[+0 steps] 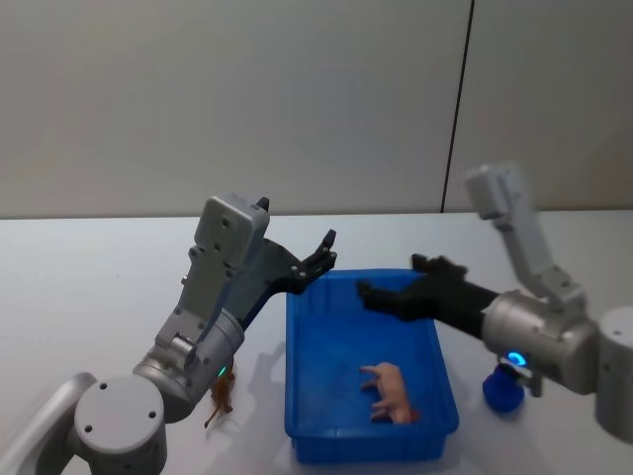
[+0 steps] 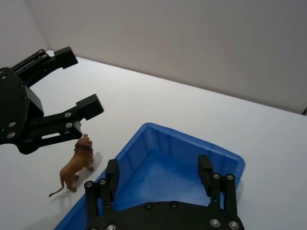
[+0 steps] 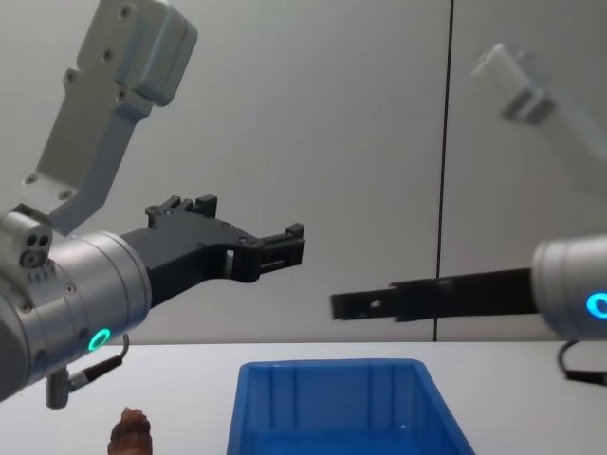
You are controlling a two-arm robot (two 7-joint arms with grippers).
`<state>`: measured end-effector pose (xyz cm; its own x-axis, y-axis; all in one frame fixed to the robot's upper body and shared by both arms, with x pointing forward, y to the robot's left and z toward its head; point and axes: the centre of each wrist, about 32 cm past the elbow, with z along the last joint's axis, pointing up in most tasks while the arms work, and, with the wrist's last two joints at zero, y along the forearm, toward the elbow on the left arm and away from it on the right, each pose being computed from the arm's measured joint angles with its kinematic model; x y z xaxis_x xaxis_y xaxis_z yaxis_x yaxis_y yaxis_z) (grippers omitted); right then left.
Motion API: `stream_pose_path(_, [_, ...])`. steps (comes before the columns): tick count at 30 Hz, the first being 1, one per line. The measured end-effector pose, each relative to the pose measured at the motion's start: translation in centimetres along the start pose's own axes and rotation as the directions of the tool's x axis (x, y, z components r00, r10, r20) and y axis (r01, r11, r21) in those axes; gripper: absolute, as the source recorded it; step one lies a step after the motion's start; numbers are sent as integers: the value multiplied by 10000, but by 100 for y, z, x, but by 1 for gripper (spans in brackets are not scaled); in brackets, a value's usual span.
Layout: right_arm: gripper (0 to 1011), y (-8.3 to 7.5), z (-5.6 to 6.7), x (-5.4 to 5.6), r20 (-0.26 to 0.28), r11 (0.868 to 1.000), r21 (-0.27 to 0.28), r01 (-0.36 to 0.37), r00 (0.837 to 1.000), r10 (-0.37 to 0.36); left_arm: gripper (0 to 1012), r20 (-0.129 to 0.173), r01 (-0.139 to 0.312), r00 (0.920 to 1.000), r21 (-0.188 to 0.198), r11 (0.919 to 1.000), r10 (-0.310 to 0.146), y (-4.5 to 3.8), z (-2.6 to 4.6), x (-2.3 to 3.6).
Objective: Pick up the two dolls from the table and place them into the box.
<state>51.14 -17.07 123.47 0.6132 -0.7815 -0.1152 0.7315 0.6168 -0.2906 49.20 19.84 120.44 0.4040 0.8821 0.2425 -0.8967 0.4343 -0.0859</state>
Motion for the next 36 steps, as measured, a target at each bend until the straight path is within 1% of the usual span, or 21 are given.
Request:
stream_pose_path(1, [1001,-50,-10,27,21,9998,176,113,9999,-113,1001,0,0,10000,0,10000,0,0,0,0])
stream_pose_path(4, [1001,-147,-38,78,26,9986,409,334,9994,-335,1001,0,0,10000,0,10000,0,0,0,0])
stream_pose_path(7, [1001,-339,-110,145,-28,9948,719,719,9974,-719,1001,0,0,10000,-1,10000,0,0,0,0])
stream_pose_path(10, [1001,-440,-153,168,-55,9928,801,889,9960,-888,1001,0,0,10000,0,10000,0,0,0,0])
stream_pose_path(12, [1001,-557,-210,179,-121,9902,876,1085,9941,-1078,1001,0,1,10000,-1,10000,-1,0,0,0])
stream_pose_path(13, [1001,-575,-219,181,-138,9897,887,1124,9937,-1116,1001,0,0,10000,-1,10000,0,0,0,0])
stream_pose_path(15, [1001,-687,-279,176,-203,9879,877,1280,9917,-1267,1001,0,0,10000,-1,10000,0,0,0,0])
stream_pose_path(17, [1001,-773,-327,169,-261,9862,823,1434,9896,-1417,1001,0,1,10000,-1,10000,-1,0,0,0])
stream_pose_path(19, [1001,-795,-341,166,-291,9857,807,1478,9889,-1459,1001,0,1,10000,0,10000,-1,0,0,0])
stream_pose_path(20, [1001,-861,-384,155,-350,9845,726,1594,9870,-1572,1001,0,0,10000,-1,10000,0,0,0,0])
stream_pose_path(22, [1001,-933,-433,143,-400,9832,615,1717,9847,-1694,1001,0,0,10000,-1,10000,0,0,0,0])
stream_pose_path(27, [1001,-1011,-480,127,-445,9807,439,1906,9810,-1886,1001,0,1,10000,0,10000,-1,0,0,0])
stream_pose_path(30, [1001,-1071,-522,114,-470,9773,188,2111,9766,-2101,1001,0,0,10000,0,10000,0,0,0,0])
stream_pose_path(36, [1001,-1126,-580,100,-545,9674,-283,2518,9659,-2530,1001,0,1,10000,-1,10000,-1,0,0,0])
